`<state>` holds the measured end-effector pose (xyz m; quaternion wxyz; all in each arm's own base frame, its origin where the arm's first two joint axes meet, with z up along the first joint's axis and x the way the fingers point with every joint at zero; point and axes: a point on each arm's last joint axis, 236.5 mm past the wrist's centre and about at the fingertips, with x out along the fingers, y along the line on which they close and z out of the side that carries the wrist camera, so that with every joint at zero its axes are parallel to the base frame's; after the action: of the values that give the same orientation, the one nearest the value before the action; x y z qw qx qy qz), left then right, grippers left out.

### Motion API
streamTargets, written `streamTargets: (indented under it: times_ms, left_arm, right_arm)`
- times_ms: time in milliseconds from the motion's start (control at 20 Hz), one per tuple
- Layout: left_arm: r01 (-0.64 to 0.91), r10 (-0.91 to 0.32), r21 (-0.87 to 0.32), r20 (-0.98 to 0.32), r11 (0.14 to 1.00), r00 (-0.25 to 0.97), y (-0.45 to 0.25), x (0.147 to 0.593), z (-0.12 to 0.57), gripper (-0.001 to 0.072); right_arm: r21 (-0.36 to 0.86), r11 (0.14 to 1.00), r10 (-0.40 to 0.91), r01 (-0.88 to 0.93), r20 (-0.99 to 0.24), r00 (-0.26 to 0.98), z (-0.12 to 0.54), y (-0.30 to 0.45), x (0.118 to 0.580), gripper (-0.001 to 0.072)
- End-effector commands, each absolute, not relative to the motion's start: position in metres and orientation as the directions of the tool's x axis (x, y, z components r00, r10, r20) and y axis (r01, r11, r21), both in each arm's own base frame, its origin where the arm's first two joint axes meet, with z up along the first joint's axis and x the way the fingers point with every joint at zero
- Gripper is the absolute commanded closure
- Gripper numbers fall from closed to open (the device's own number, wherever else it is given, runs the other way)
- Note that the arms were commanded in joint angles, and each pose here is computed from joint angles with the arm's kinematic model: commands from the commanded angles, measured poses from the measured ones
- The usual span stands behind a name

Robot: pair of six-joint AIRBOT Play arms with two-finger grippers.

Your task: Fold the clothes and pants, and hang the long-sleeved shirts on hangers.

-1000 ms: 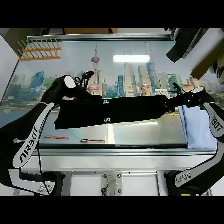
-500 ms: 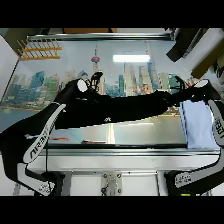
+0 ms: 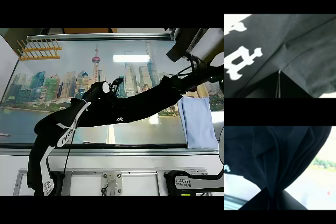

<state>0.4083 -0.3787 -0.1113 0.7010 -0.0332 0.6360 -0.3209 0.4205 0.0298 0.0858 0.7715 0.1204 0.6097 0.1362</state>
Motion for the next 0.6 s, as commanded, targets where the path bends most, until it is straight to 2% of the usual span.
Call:
streamTargets:
  times_ms: [0, 250, 550]
  left_arm:
    - [0.433, -0.487, -0.459, -0.872, 0.776, -0.051, -0.395, 0.405, -0.121, 0.0698]
    - [0.440, -0.491, -0.460, -0.870, 0.771, -0.049, -0.400, 0.406, -0.120, 0.0699]
    - [0.432, -0.500, -0.461, -0.866, 0.775, -0.027, -0.384, 0.418, -0.095, 0.0698]
  right_arm:
    - [0.324, 0.938, 0.345, -0.122, -0.903, 0.254, 0.124, 0.053, 0.421, 0.0703]
    - [0.314, 0.927, 0.366, -0.206, -0.879, 0.306, 0.154, 0.087, 0.426, 0.0703]
    - [0.326, 0.909, 0.394, -0.259, -0.875, 0.281, 0.157, 0.127, 0.418, 0.0703]
